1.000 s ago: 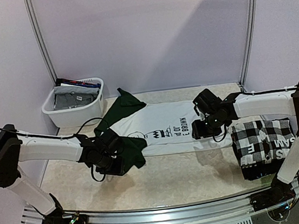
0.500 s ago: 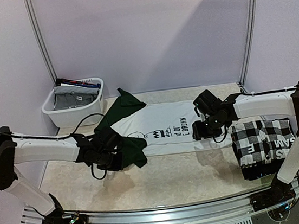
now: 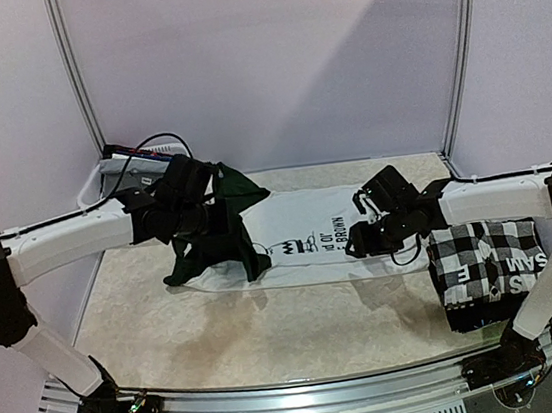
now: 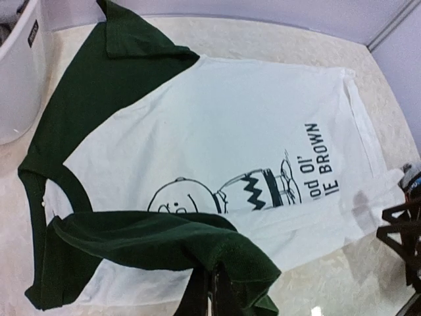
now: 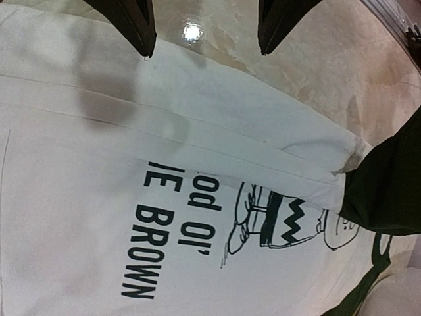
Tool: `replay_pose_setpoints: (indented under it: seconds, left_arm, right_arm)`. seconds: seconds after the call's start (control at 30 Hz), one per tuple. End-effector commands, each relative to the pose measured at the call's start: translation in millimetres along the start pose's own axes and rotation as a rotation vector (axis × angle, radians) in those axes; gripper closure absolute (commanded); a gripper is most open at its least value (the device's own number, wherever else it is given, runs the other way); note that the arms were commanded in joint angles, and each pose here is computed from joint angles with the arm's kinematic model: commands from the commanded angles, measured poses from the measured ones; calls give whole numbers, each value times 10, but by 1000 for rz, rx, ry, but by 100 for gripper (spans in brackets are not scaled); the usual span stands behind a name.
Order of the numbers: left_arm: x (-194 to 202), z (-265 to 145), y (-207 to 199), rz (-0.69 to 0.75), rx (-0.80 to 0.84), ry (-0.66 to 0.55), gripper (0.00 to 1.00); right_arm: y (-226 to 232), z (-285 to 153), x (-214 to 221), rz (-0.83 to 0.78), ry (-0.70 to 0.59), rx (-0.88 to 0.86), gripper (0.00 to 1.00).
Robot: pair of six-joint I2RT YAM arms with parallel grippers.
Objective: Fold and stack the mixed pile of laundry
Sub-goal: Fold the flattened T-shirt at the center of the board.
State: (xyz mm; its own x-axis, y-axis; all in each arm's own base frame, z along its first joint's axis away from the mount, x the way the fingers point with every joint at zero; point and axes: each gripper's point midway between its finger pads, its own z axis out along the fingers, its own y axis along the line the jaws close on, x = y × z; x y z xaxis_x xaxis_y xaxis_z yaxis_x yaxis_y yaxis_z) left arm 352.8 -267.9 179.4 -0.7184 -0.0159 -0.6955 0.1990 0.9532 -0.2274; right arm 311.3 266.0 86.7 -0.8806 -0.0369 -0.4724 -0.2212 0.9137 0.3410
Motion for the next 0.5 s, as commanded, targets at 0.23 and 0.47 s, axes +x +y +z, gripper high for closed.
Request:
replay_pose_setpoints:
  seconds: [0.23,0.47]
  left_arm:
    - [-704,634,80,-74,14,-39,100]
    - [-921,1061,273,-122,-13,-35,100]
  right_arm:
    - [237,32,9,-44,-8,-130,47]
    - [240,98,44,-50,7,-128,47]
